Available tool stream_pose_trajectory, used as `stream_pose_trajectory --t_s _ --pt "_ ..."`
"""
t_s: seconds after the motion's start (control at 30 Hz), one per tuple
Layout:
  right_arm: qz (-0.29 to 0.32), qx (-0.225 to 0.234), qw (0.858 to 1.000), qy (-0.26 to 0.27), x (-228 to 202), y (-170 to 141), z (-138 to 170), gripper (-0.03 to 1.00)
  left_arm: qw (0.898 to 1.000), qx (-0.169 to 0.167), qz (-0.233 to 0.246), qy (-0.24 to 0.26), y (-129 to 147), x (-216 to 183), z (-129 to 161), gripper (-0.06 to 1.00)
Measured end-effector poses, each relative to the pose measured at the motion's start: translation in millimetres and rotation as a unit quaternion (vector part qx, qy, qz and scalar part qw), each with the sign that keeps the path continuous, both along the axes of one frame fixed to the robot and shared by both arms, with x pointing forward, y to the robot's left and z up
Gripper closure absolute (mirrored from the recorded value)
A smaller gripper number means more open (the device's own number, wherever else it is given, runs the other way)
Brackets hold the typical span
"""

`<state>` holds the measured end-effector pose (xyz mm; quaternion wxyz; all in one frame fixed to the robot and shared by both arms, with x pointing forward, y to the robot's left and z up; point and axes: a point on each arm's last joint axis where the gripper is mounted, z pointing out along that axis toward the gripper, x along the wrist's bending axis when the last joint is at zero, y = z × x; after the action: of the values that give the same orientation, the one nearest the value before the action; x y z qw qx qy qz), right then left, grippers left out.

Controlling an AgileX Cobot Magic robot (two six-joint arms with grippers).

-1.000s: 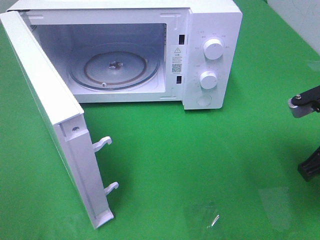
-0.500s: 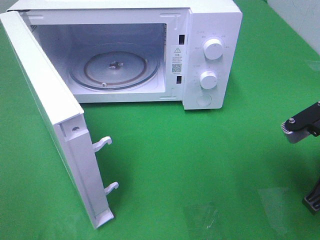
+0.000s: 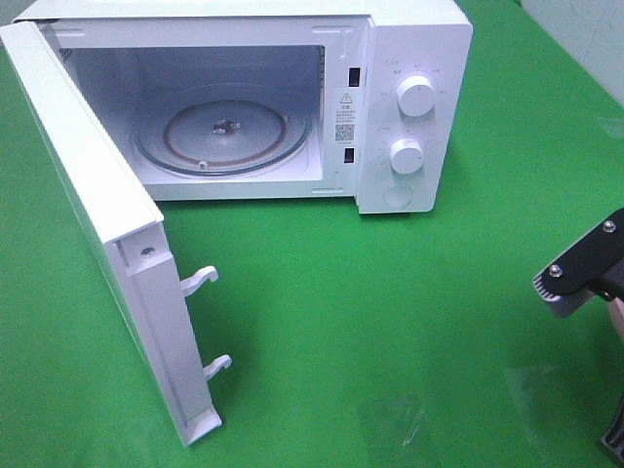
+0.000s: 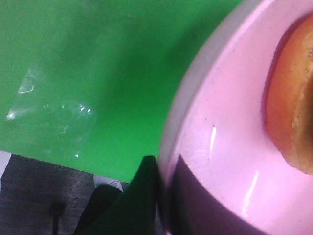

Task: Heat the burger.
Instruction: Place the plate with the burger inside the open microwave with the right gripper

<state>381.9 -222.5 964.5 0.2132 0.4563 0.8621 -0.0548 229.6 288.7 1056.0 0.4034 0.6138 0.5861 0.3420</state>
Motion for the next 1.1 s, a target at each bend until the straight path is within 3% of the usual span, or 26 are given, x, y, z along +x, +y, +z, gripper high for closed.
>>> stream_pose_trajectory --t_s 0.47,1.1 --pt "0.111 -0.003 0.994 0.004 -19 26 -1 0.94 1.0 0.0 0.0 0.0 0 0 0 -0.05" --pt "0.147 -0.004 0.989 0.004 -18 29 -2 0.94 1.0 0.0 0.0 0.0 0 0 0 -0.05"
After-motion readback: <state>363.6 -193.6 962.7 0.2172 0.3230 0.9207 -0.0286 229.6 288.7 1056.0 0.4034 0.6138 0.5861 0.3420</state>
